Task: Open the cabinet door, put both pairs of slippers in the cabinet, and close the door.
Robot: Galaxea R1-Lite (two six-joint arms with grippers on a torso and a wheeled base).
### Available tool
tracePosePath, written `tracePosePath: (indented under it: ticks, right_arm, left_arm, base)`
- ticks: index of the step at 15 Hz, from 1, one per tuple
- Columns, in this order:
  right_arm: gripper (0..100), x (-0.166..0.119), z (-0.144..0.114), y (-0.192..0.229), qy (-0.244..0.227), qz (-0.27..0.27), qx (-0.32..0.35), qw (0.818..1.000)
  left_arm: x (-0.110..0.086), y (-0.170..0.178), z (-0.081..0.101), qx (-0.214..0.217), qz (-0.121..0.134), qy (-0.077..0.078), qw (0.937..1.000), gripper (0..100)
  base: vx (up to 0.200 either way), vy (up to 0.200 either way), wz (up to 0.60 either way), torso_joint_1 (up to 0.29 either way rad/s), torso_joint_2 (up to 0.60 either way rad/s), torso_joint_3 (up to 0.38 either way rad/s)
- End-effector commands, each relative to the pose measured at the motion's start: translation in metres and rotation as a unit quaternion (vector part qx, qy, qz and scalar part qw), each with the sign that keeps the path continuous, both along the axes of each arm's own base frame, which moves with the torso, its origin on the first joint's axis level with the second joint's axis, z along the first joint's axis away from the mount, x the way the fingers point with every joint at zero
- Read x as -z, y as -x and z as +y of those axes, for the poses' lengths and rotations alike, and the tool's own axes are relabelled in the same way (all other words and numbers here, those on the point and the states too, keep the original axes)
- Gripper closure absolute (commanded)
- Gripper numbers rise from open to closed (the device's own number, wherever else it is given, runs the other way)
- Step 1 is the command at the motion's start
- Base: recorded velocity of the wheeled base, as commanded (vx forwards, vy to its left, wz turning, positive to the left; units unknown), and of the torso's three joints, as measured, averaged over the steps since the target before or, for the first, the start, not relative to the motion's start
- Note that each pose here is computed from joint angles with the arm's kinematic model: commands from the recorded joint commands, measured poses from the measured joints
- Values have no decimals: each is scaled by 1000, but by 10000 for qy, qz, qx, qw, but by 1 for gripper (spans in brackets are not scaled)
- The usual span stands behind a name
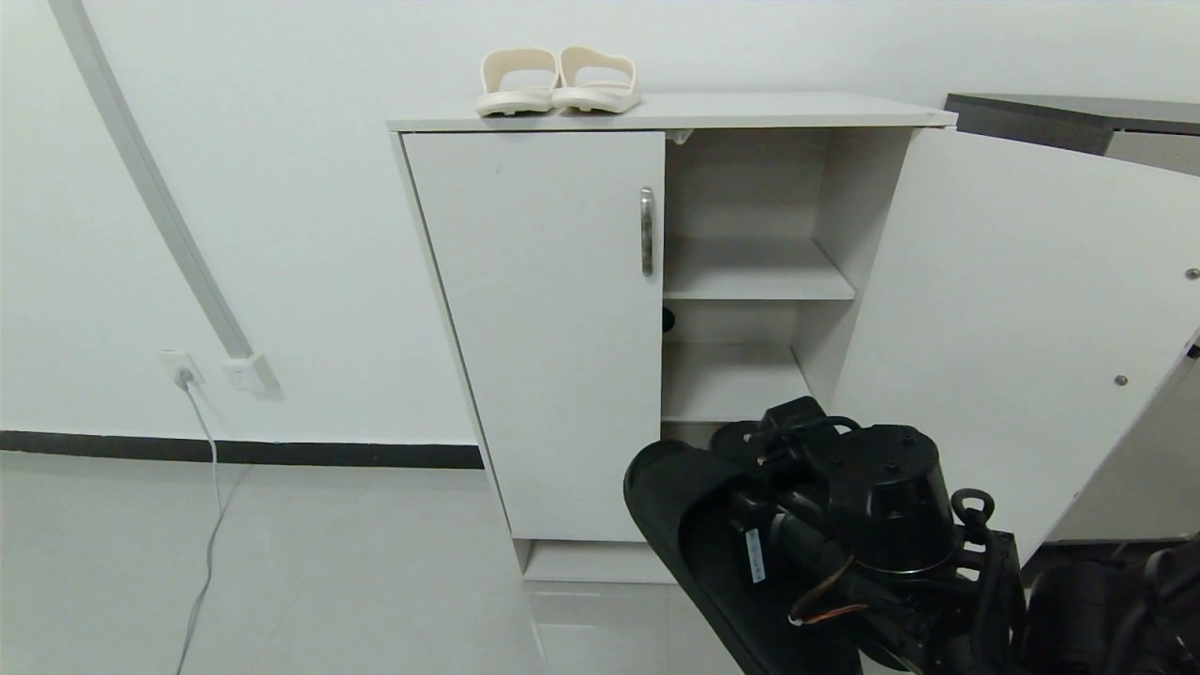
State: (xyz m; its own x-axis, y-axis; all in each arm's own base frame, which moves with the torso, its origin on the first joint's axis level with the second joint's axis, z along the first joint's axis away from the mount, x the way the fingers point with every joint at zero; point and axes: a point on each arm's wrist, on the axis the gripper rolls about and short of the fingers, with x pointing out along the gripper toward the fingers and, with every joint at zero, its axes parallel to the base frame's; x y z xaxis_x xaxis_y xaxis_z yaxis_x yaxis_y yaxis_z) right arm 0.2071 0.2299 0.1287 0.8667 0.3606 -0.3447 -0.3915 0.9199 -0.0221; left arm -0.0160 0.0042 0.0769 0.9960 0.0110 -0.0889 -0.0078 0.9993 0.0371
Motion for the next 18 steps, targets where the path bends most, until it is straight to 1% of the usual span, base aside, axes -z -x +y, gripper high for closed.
tracePosePath:
  ticks: [1,2,3,5,6,8,9,11,12,13,15,17,18]
  right_arm:
    - [100,2,2,-4,-24,30,50,10000]
    - [100,3,2,-5,-25,38,60,10000]
    - [100,4,3,-7,-13,48,68,10000]
    - [100,11,6,-9,25,119,89,9999]
    - [100,12,9,-12,-1,118,121,9999]
    - [100,22,25,-34,-107,17,846,9964]
    - [100,29,33,-45,-59,-83,1197,9928]
    - [100,38,43,-59,28,-235,1632,9863]
    - [100,40,45,-62,35,-287,1769,9838]
    - [100,38,46,-63,-21,-312,1832,9826]
    - [100,40,47,-65,-70,-299,1872,9818]
    - [100,42,48,-68,-76,-307,1912,9810]
    - [100,42,48,-69,-79,-329,1995,9793]
  left_arm:
    - [0,1,-1,-273,-55,-35,9996,100]
    - [1,4,-2,-446,-226,-93,9987,100]
    - [2,7,-3,-214,-425,-143,9988,100]
    - [2,7,-4,100,-437,-129,9989,100]
    - [2,7,-5,138,-437,-127,9989,100]
    - [2,7,-5,145,-430,-111,9989,100]
    - [2,7,-5,106,-437,-113,9989,100]
    - [2,7,-4,30,-436,-117,9990,100]
    - [2,7,-4,37,-429,-93,9990,100]
    - [2,7,-4,33,-429,-9,9991,100]
    - [2,7,-4,29,-430,75,9990,100]
    - [2,7,-4,44,-430,76,9990,100]
    - [2,7,-4,44,-430,68,9990,100]
  base:
    - [0,0,0,0,0,0]
    - [0,0,0,0,0,0]
    - [0,0,0,0,0,0]
    - [0,0,0,0,0,0]
    - [0,0,0,0,0,0]
    - [0,0,0,0,0,0]
    - [0,0,0,0,0,0]
    - [0,0,0,0,0,0]
    - [0,0,0,0,0,0]
    - [0,0,0,0,0,0]
    - [0,0,0,0,0,0]
    - [0,0,0,0,0,0]
    - [0,-200,0,2,7,2]
